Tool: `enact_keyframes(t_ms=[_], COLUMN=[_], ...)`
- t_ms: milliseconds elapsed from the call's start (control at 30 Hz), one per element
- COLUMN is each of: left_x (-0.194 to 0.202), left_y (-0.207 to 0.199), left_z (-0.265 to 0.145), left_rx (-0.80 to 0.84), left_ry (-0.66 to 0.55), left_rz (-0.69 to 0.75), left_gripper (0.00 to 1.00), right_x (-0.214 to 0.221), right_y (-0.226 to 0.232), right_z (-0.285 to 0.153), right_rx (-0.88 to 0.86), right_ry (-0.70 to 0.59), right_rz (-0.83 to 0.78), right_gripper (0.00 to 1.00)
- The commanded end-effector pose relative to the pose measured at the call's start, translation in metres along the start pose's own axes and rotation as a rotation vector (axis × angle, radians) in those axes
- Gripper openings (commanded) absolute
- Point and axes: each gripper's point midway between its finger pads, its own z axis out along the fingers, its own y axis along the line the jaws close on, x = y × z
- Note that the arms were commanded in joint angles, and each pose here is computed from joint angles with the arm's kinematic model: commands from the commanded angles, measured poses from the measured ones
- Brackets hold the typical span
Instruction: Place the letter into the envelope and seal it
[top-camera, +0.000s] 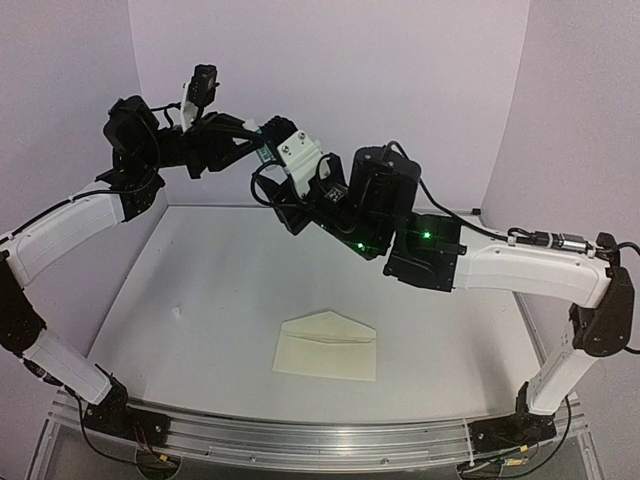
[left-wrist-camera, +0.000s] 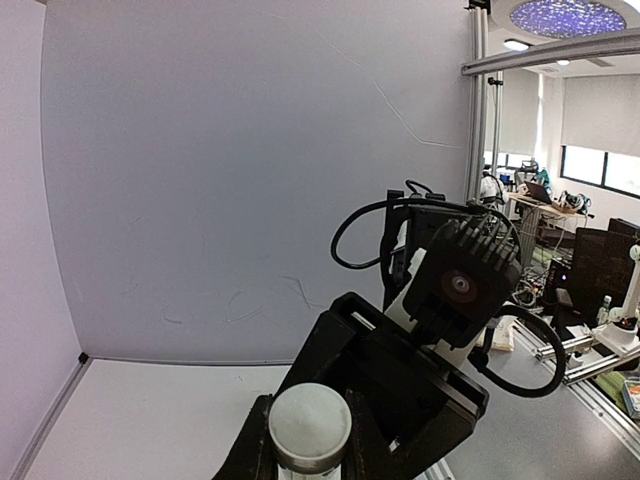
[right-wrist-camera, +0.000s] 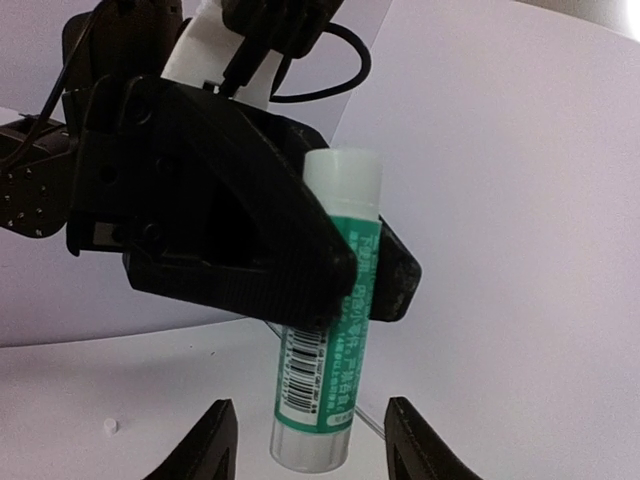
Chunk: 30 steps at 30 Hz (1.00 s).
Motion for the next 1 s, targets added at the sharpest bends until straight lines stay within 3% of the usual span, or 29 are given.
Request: enact_keyframes(t_ms=[0, 367, 533, 633, 967], left_x=[-0.016, -0.015, -0.016, -0.015, -0.015], left_y=[-0.004, -0.004, -0.006, -0.006, -0.008], left_z=[0.002, 0.002, 0.001, 0.001, 0.001], left_rx=[0.006, 0.01, 0.012, 0.013, 0.024], left_ry=[-0.014, -0.01, -0.012, -0.012, -0.008], left_rz=[0.052, 0.051, 0.055, 0.056, 0.056], left_gripper=[0.0, 0.0, 0.0, 0.0, 0.0], right_x=[-0.024, -0.023, -0.015, -0.014, -0.013], right_y=[-0.011, -0.009, -0.008, -0.01, -0.011], right_z=[0.001, 0.005, 0.005, 0.005, 0.003], right_rx=[0.036, 0.032, 0.039, 0.049, 0.044], right_ry=[-0.047, -0.032, -0.011, -0.003, 0.004], right_rz=[0.031, 0.03, 0.032, 0.038, 0.045], right_gripper=[0.42, 0.28, 0.35, 0.35, 0.01])
